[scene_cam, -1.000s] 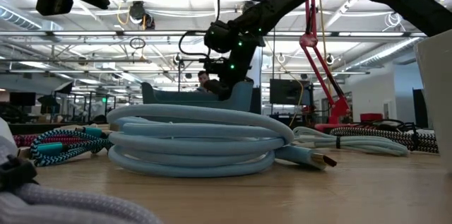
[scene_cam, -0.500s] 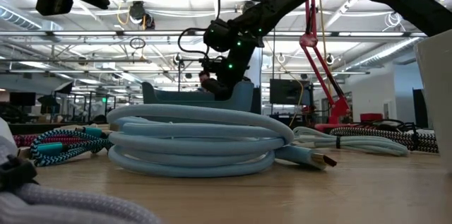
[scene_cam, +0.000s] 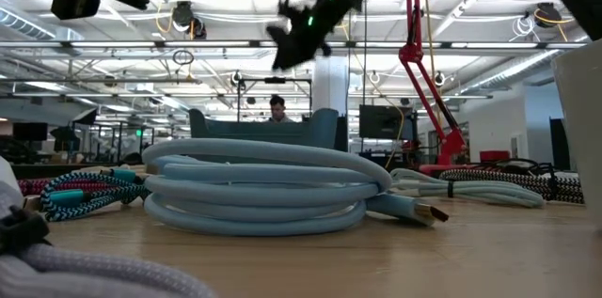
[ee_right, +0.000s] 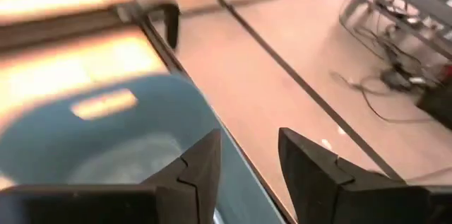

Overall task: Sort cables into bins
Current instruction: Put the red patterned charger cable into the gray bin

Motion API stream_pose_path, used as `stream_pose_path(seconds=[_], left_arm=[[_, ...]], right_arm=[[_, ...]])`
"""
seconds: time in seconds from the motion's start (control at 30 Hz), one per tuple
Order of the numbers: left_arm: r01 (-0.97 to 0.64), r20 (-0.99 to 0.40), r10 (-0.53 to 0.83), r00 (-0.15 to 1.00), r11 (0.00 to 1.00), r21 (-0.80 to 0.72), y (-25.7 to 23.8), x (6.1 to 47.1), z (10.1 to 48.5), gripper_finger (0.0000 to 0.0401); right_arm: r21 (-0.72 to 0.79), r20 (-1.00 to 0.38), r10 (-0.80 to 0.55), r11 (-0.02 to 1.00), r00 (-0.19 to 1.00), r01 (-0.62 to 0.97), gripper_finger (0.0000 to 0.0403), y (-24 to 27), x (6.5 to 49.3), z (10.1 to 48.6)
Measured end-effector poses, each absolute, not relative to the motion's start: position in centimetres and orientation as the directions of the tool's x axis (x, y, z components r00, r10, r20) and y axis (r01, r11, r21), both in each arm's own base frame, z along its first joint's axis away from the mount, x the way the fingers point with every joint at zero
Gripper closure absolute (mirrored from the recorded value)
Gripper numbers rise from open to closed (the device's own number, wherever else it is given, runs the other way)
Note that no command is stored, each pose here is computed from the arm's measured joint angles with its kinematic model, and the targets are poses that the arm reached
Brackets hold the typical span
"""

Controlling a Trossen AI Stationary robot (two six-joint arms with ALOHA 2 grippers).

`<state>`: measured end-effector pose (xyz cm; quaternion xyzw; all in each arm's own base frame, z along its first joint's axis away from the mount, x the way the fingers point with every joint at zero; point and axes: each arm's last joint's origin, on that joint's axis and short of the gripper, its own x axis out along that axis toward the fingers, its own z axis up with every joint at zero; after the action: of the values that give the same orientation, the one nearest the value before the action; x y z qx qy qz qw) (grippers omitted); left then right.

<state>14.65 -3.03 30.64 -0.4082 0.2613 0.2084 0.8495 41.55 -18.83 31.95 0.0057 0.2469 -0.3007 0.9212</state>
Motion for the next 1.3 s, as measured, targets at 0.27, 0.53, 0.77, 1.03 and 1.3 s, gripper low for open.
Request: stream_pose_path(seconds=[0.27,0.53,0.77,1.03,1.3], left_arm=[[-0.504,-0.544,0.151,0.825,0.631,-0.59,-3.1,15.2,31.3,0.0371],[-0.5,-0.536,0.16,0.829,0.64,-0.584,-3.0,15.2,31.4,0.0371],[-0.492,-0.537,0.149,0.83,0.649,-0.58,-3.0,15.2,31.4,0.0371],[-0.479,-0.544,0.123,0.83,0.657,-0.582,-3.1,15.2,31.4,0.0371],[-0.477,-0.546,0.124,0.829,0.665,-0.574,-3.1,15.2,31.3,0.0371]], right_arm=[[-0.056,-0.318,-0.428,0.899,0.846,0.434,0.0288,-13.8,38.4,39.4],[0.13,-0.221,-0.006,0.991,0.975,0.035,0.03,-8.0,36.3,43.6],[0.328,-0.242,0.475,0.861,0.846,-0.389,0.0312,-4.3,34.8,43.9],[0.567,-0.434,0.666,0.725,0.606,-0.391,0.0324,-0.4,33.2,41.4],[0.508,-0.646,0.577,0.813,0.499,-0.284,0.0359,4.7,31.5,40.1]])
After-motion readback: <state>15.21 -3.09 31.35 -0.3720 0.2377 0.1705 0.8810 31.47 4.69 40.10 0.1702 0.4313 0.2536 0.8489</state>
